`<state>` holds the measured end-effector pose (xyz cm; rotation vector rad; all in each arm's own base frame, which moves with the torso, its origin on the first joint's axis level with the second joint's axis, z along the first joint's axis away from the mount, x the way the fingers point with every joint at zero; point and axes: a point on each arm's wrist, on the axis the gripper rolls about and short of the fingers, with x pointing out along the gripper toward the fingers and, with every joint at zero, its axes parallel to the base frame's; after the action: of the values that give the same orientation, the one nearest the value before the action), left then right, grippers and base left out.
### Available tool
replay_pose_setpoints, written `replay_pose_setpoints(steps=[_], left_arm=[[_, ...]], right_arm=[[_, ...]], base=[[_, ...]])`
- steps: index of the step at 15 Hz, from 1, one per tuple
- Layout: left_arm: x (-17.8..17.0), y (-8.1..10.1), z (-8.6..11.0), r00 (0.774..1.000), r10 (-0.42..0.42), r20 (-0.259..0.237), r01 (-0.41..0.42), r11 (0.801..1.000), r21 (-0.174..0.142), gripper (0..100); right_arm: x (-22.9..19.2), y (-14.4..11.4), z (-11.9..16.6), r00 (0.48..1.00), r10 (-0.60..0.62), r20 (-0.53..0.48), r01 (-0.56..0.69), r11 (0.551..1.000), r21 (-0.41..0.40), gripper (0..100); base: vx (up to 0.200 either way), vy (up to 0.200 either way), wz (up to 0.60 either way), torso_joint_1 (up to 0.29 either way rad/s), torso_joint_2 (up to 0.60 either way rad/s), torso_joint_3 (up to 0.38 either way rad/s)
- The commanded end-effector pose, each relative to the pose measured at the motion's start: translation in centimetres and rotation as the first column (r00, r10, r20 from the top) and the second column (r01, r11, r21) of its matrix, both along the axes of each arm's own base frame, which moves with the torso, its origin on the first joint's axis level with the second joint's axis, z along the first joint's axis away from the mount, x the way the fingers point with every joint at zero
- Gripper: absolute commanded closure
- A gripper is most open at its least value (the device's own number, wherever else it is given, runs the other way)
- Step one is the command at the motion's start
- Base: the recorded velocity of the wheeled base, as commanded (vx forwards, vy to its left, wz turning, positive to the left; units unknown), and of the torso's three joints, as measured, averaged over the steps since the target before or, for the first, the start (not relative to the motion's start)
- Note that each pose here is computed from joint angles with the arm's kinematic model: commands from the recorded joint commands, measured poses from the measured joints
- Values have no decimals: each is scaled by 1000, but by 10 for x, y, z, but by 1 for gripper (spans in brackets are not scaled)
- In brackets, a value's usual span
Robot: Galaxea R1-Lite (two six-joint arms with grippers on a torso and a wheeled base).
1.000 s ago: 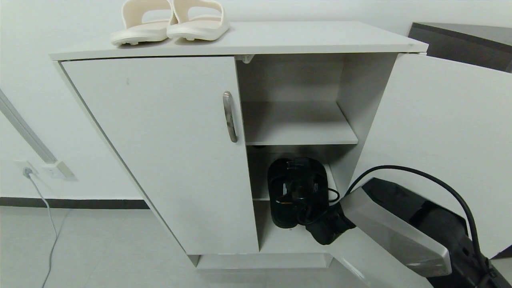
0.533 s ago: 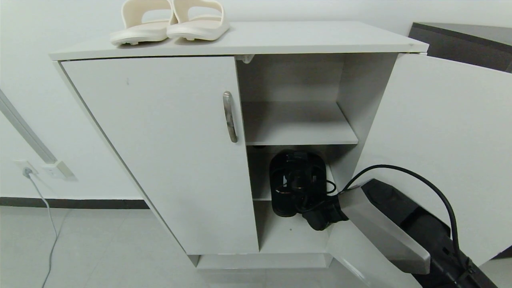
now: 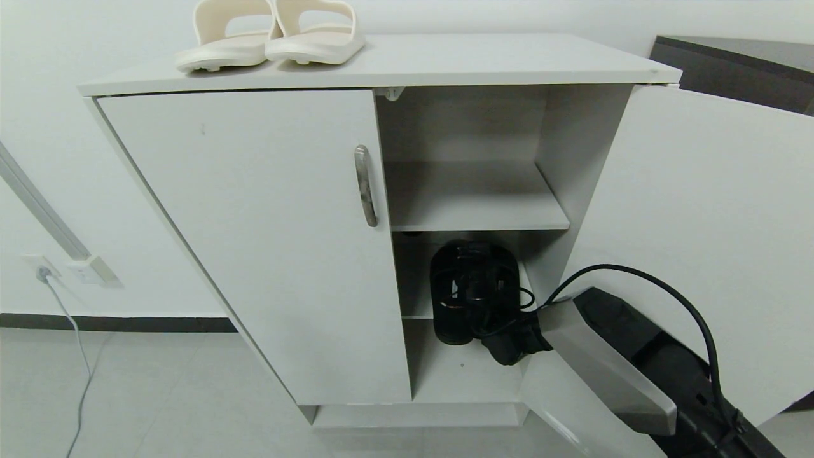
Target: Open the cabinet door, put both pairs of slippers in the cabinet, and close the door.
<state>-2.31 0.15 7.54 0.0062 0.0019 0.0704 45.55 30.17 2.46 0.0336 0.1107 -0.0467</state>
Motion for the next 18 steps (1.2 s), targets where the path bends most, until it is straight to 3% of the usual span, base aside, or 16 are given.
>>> replay_pose_setpoints(steps=[1,10,18], left_arm=[[0,0,0,1000,0,-1,0,1000,0,100],[0,0,0,1000,0,-1,0,1000,0,100],[0,0,0,1000,0,-1,0,1000,1,100]], right_arm=[[0,0,-2,1000,0,-3,0,1000,-2,0],[-22,-8,7,999,10,-33,-11,1000,-17,0],[-117,-28,48,994,97,-40,-98,995,-23,0]], base=[[0,0,0,0,0,0],[0,0,0,0,0,0],[0,0,0,0,0,0]])
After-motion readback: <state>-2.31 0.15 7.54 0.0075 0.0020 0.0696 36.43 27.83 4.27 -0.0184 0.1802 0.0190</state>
